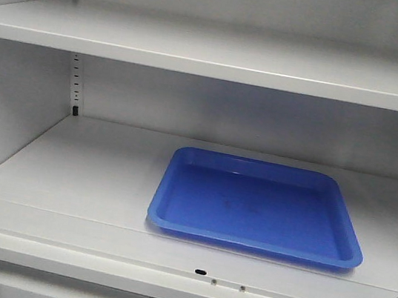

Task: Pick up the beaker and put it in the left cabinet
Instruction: 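Position the base facing the shelf with the blue tray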

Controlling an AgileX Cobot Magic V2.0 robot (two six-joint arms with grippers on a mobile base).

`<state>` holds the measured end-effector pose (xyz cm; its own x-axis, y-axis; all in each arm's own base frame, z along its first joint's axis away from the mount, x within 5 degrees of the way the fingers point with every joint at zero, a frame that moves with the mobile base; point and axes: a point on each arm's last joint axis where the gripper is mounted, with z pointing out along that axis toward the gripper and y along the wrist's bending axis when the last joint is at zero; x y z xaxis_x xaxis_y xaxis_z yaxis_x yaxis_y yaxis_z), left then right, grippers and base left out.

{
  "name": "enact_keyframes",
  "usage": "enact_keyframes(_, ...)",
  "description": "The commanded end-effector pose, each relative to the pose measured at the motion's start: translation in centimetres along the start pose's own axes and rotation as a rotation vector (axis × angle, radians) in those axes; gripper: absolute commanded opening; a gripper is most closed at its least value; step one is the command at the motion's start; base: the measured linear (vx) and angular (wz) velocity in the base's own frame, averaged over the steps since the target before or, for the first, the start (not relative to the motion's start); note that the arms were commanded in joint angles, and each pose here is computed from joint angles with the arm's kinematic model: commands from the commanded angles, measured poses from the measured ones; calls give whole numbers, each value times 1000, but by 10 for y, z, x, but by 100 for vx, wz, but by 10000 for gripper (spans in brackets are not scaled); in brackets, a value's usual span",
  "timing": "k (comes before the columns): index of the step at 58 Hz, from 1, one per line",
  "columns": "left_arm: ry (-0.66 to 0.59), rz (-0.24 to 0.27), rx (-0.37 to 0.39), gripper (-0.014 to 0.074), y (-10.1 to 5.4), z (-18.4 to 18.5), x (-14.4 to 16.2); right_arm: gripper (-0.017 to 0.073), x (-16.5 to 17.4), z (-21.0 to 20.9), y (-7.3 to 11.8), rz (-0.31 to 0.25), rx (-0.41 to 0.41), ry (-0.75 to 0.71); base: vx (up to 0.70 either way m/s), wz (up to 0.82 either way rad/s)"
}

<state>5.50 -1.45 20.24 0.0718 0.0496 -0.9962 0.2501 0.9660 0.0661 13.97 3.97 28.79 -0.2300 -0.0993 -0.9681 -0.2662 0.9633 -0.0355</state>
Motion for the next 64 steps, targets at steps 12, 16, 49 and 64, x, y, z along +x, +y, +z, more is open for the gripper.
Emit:
enact_keyframes(12,-85,-12,-4,1,0,-1,-3,-5,-17,-2,2,-6,-29,-97,18,-19)
enact_keyframes(16,-85,-12,-4,1,0,-1,-3,-5,-17,-2,2,-6,-29,-97,15,-25)
enact_keyframes(49,-85,-12,-4,1,0,-1,-3,-5,-17,-2,2,-6,-29,-97,6,-15)
enact_keyframes(64,-85,-12,-4,1,0,-1,-3,-5,-26,1,10,34,-107,-204,0,2)
